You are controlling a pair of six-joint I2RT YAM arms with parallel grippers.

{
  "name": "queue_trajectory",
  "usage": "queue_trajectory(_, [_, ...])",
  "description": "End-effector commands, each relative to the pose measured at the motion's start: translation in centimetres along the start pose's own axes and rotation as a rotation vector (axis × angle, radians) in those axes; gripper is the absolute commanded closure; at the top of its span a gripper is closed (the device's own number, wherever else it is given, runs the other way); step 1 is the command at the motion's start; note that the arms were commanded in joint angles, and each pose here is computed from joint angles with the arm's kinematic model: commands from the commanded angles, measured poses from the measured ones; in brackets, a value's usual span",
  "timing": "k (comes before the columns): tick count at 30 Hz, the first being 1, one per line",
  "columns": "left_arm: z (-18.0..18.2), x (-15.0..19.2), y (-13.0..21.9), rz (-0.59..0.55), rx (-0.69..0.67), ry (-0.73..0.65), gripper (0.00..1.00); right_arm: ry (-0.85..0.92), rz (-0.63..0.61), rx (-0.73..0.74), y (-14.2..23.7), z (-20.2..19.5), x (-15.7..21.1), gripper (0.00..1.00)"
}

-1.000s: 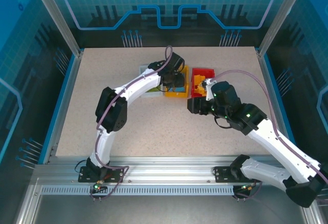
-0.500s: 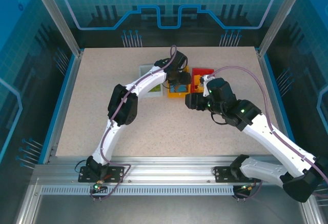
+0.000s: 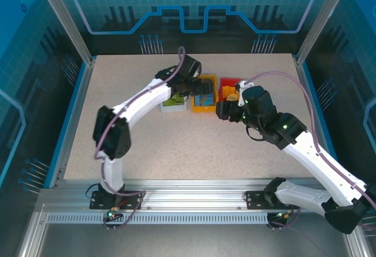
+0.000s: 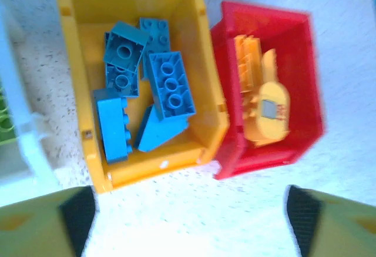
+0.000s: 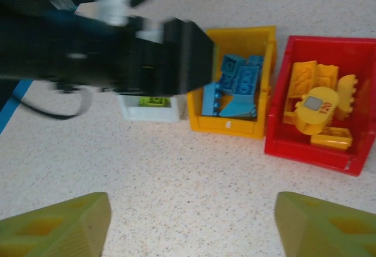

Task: Sort the legos into containers by color

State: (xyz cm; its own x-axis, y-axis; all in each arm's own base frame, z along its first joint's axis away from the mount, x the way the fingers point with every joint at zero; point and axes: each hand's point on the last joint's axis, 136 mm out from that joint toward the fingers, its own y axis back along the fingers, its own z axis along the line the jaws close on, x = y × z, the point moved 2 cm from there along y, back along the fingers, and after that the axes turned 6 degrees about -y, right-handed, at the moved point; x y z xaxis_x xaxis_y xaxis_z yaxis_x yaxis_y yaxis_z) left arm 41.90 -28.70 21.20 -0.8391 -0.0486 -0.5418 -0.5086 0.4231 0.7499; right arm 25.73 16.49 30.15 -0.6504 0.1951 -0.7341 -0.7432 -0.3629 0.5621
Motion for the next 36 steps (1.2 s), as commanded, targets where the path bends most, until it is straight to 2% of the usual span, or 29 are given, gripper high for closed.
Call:
queue_trajectory(1, [0.5, -0.5, 4.4, -0.078, 0.042, 0.061, 0.01, -0.008, -0.036, 0.103, 1.1, -2.3, -1.1, 0.0])
queue_trajectory(5, [3.8, 1.3, 9.5, -0.14, 0.024, 0.126, 0.01, 0.019, -0.139, 0.275, 2.8, -5.4, -2.0, 0.0])
queue_trajectory(6, [5.2, 1.8, 10.9, -0.17, -0.022, 0.125, 0.01, 0.028, -0.186, 0.33, 3.4, -6.4, -2.4, 0.0])
queue_trajectory(7, [6.5, 2.3, 12.2, -0.201, -0.084, 0.12, 0.01, 0.014, -0.224, 0.398, 4.0, -7.6, -2.6, 0.0])
queue_trajectory(9, [10.7, 3.1, 15.4, -0.306, -0.312, 0.161, 0.01, -0.019, -0.288, 0.518, 4.5, -10.3, -2.5, 0.0])
queue_trajectory(10, [13.2, 3.7, 17.3, -0.381, -0.448, 0.186, 0.01, 0.018, -0.301, 0.508, 3.6, -11.0, -2.5, 0.0])
queue_trajectory(11, [14.8, 4.1, 18.6, -0.453, -0.528, 0.174, 0.01, 0.101, -0.313, 0.455, 2.0, -11.3, -2.4, 0.0])
queue_trajectory(13, [16.8, 5.3, 19.4, -0.533, -0.577, 0.043, 0.01, 0.178, -0.35, 0.418, -0.3, -12.7, -1.3, 0.0])
queue_trajectory(15, [18.3, 7.0, 19.2, -0.597, -0.603, -0.113, 0.01, 0.156, -0.334, 0.457, -1.6, -15.2, 0.0, 0.0])
queue_trajectory(17, [20.6, 8.8, 19.0, -0.655, -0.658, -0.135, 0.01, 0.138, -0.275, 0.487, -3.2, -17.3, 1.5, 0.0])
queue_trajectory(19, [22.1, 10.1, 17.8, -0.649, -0.672, -0.173, 0.01, 0.132, -0.237, 0.482, -5.0, -18.5, 2.7, 0.0])
queue_trajectory(22, [23.5, 10.9, 15.2, -0.649, -0.621, -0.145, 0.01, 0.136, -0.273, 0.441, -7.4, -19.2, 3.4, 0.0])
queue_trajectory(25, [25.9, 10.9, 12.6, -0.642, -0.657, -0.128, 0.01, 0.15, -0.303, 0.446, -8.6, -19.8, 2.7, 0.0])
queue_trajectory(29, [27.3, 10.0, 9.8, -0.618, -0.678, -0.185, 0.01, 0.13, -0.328, 0.424, -10.1, -21.2, 2.8, 0.0])
queue_trajectory(34, [28.5, 7.9, 9.2, -0.7, -0.657, -0.194, 0.01, 0.165, -0.331, 0.414, -11.4, -22.4, 3.2, 0.0])
queue_trajectory(36, [29.8, 8.0, 8.3, -0.712, -0.648, -0.153, 0.01, 0.187, -0.378, 0.406, -11.4, -22.6, 2.6, 0.0])
